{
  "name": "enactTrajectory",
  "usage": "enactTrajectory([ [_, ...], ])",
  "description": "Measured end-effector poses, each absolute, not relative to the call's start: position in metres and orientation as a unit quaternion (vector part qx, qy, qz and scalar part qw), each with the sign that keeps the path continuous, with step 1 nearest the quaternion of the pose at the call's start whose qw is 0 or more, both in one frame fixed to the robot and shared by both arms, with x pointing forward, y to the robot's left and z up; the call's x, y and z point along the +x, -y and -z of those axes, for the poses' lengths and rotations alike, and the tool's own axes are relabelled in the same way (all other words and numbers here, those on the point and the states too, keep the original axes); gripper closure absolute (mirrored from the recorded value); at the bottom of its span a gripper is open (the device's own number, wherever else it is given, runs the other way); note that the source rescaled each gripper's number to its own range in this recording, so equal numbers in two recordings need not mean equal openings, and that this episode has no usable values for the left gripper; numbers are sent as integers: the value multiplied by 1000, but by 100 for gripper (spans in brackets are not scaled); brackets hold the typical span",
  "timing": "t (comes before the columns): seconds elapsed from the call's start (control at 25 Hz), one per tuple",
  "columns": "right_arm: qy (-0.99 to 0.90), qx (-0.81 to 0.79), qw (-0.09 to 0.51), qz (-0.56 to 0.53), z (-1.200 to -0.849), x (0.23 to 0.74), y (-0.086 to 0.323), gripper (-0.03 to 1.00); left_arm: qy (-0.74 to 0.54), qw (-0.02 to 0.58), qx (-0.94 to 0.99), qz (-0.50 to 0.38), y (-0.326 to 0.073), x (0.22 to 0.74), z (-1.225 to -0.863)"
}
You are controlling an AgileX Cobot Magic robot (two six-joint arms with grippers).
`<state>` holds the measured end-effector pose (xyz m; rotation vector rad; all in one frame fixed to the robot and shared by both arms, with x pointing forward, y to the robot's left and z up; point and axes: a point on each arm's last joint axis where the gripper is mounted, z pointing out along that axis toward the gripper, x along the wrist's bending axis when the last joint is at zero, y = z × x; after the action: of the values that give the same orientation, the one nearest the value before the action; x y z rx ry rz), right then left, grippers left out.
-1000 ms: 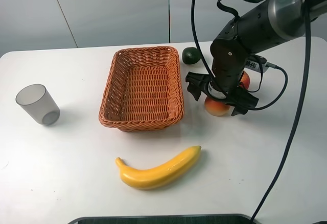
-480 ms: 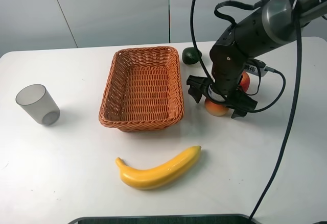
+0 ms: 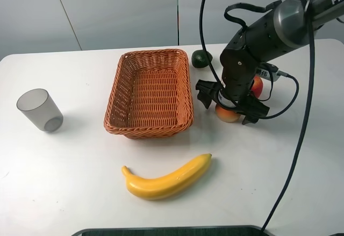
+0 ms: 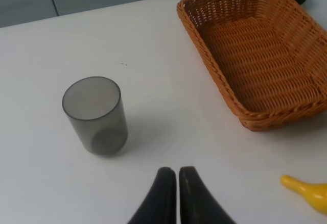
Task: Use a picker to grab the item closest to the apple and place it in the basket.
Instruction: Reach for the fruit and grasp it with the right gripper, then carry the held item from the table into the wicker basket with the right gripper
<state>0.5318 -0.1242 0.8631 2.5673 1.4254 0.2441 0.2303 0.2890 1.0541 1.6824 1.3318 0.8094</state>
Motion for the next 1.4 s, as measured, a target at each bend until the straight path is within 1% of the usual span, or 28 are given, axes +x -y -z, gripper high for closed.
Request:
enactTrajectory([
  [0.24,-478,869,98,-82,-863,533,126,-2,-529,412,669,-322,-289,230,-1054],
  [0.28,-478,869,98,-82,-863,533,126,3,-529,411,669,-322,-289,230,-1054],
  [0.32,-478,869,98,-81,-863,533,126,10,-529,411,669,-322,-289,230,-1054],
  [0.36,-478,869,99,-80,-863,533,126,26,-529,411,669,-322,-289,230,-1054],
  [0.4,-478,869,100,-78,-862,532,126,47,-529,411,669,-322,-289,230,-1054],
  [0.44,-478,870,101,-76,-862,532,127,77,-529,411,669,-322,-289,230,-1054],
  [0.48,-477,870,101,-74,-862,532,127,97,-529,411,669,-322,-289,230,-1054],
  [1.4,-498,857,108,-72,-861,533,128,97,-529,411,669,-322,-289,230,-1054],
])
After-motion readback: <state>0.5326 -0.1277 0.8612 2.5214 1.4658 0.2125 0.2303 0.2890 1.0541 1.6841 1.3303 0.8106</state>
